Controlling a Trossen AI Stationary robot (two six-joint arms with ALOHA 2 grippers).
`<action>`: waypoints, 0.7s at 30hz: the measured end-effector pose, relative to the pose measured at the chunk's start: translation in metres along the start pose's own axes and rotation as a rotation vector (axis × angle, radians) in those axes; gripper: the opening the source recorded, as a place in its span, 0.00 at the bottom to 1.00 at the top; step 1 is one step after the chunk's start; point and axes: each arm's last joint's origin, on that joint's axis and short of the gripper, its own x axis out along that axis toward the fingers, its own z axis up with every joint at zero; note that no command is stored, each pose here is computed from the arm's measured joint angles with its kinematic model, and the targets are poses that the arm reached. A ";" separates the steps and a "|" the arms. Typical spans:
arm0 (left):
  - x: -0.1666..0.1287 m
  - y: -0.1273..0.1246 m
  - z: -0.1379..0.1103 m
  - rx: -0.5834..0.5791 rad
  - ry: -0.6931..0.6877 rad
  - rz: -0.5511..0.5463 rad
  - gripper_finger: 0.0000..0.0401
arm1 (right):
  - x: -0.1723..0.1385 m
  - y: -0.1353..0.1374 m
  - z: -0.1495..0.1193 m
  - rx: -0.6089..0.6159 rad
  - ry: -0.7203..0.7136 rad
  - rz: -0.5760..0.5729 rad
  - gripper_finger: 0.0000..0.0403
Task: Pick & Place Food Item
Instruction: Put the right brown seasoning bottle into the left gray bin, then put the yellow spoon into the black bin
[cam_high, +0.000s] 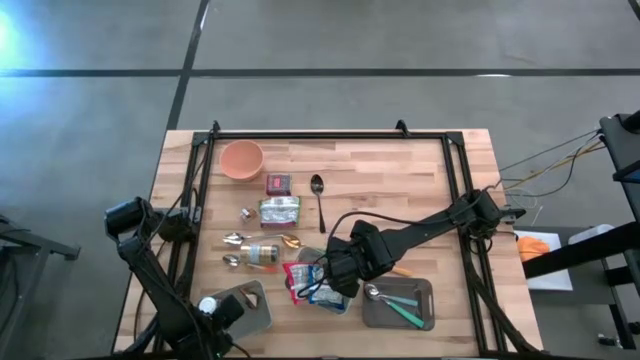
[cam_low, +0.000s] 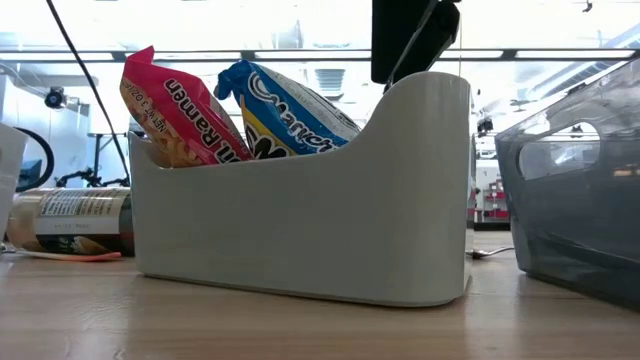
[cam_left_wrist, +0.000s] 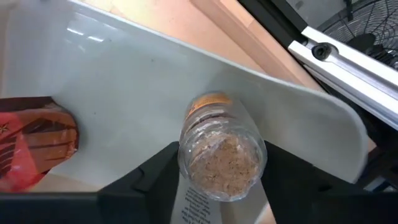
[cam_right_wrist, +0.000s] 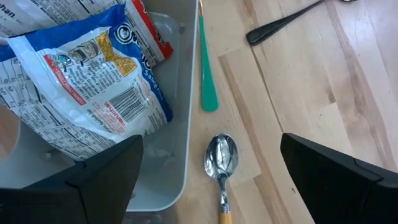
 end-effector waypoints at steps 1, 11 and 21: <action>0.000 0.000 0.000 -0.002 0.001 0.000 0.56 | 0.000 0.000 0.000 0.000 0.000 0.000 0.94; -0.002 0.000 0.000 -0.087 0.015 -0.027 0.76 | 0.000 0.000 0.000 0.012 0.000 0.000 0.94; -0.045 0.001 -0.003 -0.184 -0.030 -0.038 0.80 | -0.020 -0.004 0.008 0.221 -0.051 0.052 0.94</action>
